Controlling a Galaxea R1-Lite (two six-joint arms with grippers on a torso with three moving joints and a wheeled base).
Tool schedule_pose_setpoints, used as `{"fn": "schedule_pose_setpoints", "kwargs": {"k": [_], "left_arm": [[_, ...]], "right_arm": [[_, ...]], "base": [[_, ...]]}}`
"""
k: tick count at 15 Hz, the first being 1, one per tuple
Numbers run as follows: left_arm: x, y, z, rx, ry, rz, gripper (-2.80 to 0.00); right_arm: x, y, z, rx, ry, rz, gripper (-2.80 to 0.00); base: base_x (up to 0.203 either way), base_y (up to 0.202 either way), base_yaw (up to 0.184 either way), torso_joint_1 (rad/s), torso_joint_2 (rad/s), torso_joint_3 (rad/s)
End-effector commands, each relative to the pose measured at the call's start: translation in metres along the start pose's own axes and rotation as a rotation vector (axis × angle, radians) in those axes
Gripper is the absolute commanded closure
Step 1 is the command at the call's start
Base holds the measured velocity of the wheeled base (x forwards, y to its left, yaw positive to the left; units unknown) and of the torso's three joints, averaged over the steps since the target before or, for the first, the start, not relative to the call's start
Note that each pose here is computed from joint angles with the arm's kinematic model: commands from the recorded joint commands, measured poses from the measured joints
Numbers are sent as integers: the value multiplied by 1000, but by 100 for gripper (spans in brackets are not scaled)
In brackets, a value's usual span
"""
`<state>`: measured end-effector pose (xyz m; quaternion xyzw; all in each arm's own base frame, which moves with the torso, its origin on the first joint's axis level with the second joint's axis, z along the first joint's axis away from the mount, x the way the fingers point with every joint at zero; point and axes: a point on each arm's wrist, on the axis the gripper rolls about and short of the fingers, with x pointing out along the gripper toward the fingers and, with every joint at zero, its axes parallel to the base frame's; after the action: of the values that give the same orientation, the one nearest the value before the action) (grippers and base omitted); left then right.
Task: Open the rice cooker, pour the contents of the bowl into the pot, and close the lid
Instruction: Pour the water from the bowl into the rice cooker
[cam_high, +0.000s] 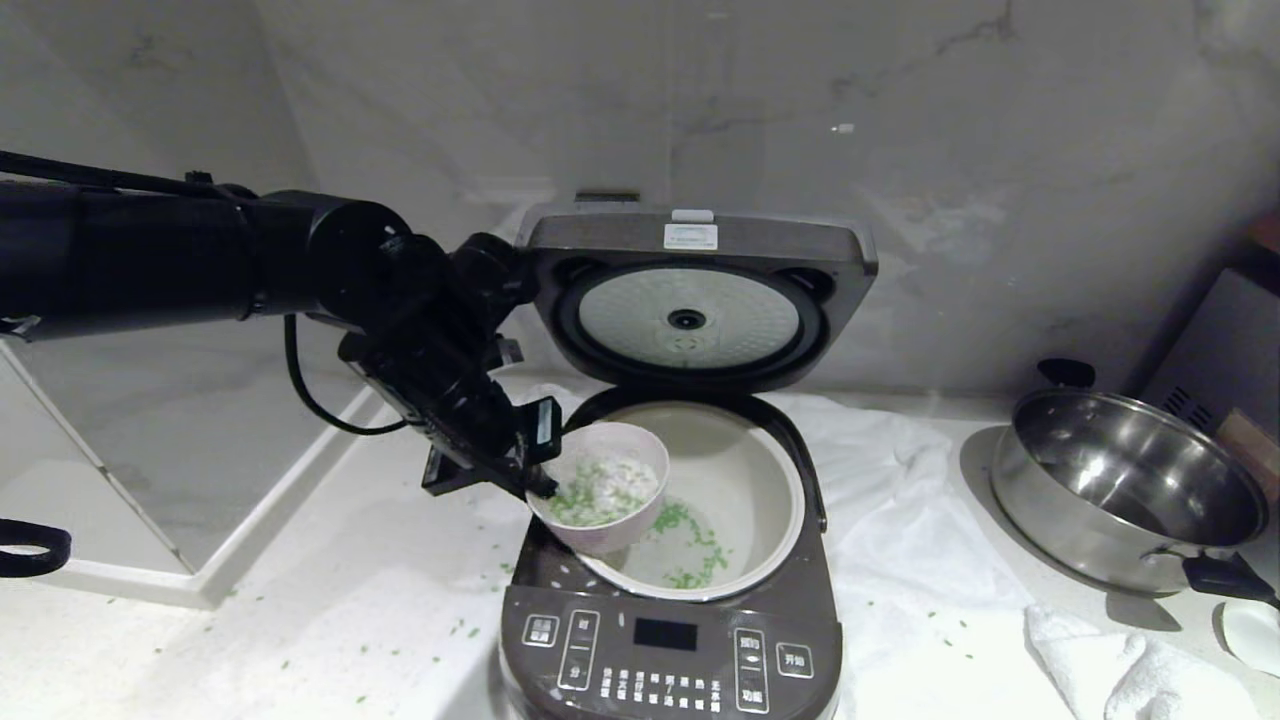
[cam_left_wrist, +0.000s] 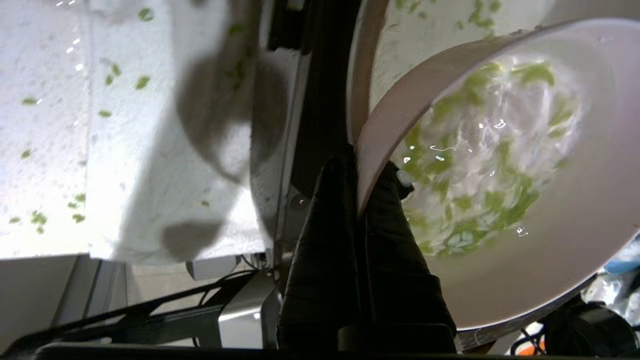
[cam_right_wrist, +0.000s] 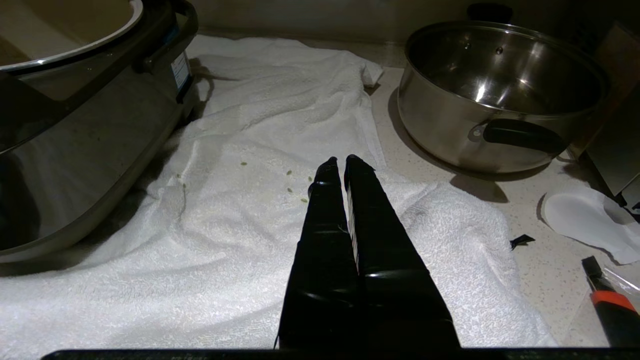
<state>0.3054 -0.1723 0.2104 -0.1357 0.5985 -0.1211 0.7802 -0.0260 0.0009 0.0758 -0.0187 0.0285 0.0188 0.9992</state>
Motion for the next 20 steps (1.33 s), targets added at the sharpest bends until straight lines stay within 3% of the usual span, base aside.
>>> {"fn": "schedule_pose_setpoints", "kwargs": {"k": [1,12,15,20], "left_arm": [[-11,3,-7,-13,-6,-5,0],[-10,2,-9,-31,1,-9,0],[-11,6,-7,-40,-4,-7,0],[-9,3,-3,-37,-12,-11,0]], "right_arm": [[0,0,0,-1,2,0,0],[0,0,0,-1,2,0,0],[1,0,-1,-53,-1,6,0],[1,0,0,-23,-7,-10,0]], "base": [[0,0,0,0,0,0],[0,0,0,0,0,0],[0,0,0,0,0,0],[0,0,0,0,0,0]]}}
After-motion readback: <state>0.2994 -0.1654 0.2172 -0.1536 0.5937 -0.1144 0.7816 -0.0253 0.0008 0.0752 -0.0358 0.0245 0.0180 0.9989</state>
